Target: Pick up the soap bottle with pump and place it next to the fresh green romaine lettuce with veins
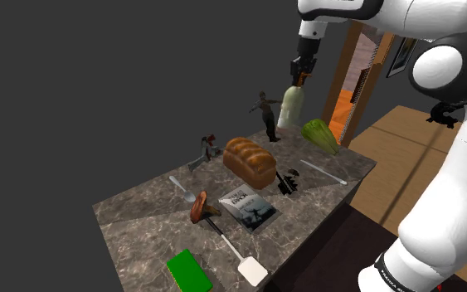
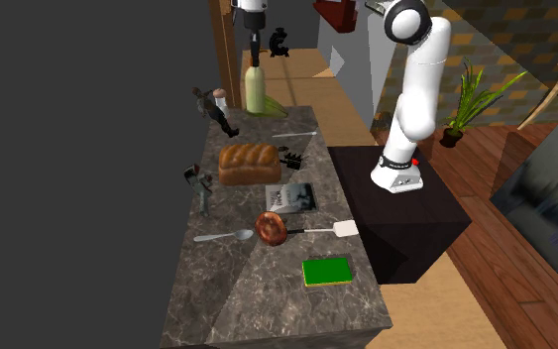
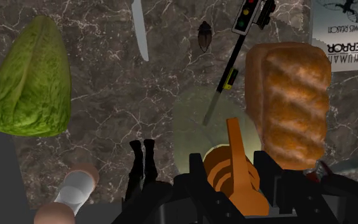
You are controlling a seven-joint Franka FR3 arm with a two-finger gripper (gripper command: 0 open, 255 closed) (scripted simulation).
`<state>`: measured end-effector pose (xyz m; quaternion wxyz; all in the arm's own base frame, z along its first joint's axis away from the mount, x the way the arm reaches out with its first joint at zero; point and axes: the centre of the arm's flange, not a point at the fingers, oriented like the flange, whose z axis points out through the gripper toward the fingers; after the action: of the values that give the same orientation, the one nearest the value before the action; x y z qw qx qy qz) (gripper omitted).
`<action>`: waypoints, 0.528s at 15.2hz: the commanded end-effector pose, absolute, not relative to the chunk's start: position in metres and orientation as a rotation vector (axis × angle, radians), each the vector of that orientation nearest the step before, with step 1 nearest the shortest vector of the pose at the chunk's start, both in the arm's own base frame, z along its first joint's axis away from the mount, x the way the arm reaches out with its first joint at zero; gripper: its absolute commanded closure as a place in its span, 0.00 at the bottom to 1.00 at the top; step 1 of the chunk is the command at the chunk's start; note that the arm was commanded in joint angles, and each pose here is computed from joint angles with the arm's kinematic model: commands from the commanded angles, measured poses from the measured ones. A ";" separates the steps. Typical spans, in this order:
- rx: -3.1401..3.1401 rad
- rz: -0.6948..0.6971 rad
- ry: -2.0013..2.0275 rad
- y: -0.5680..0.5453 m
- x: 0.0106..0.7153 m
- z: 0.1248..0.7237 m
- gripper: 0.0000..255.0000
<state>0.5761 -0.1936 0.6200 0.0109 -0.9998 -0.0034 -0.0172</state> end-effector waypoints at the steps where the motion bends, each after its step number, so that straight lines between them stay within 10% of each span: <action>1: -3.120 -0.054 -0.013 -0.221 0.575 0.618 1.00; 8: -3.120 -0.054 -0.013 -0.295 0.570 0.608 1.00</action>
<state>0.5711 -0.2908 0.6124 0.0107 -0.9998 -0.0033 -0.0168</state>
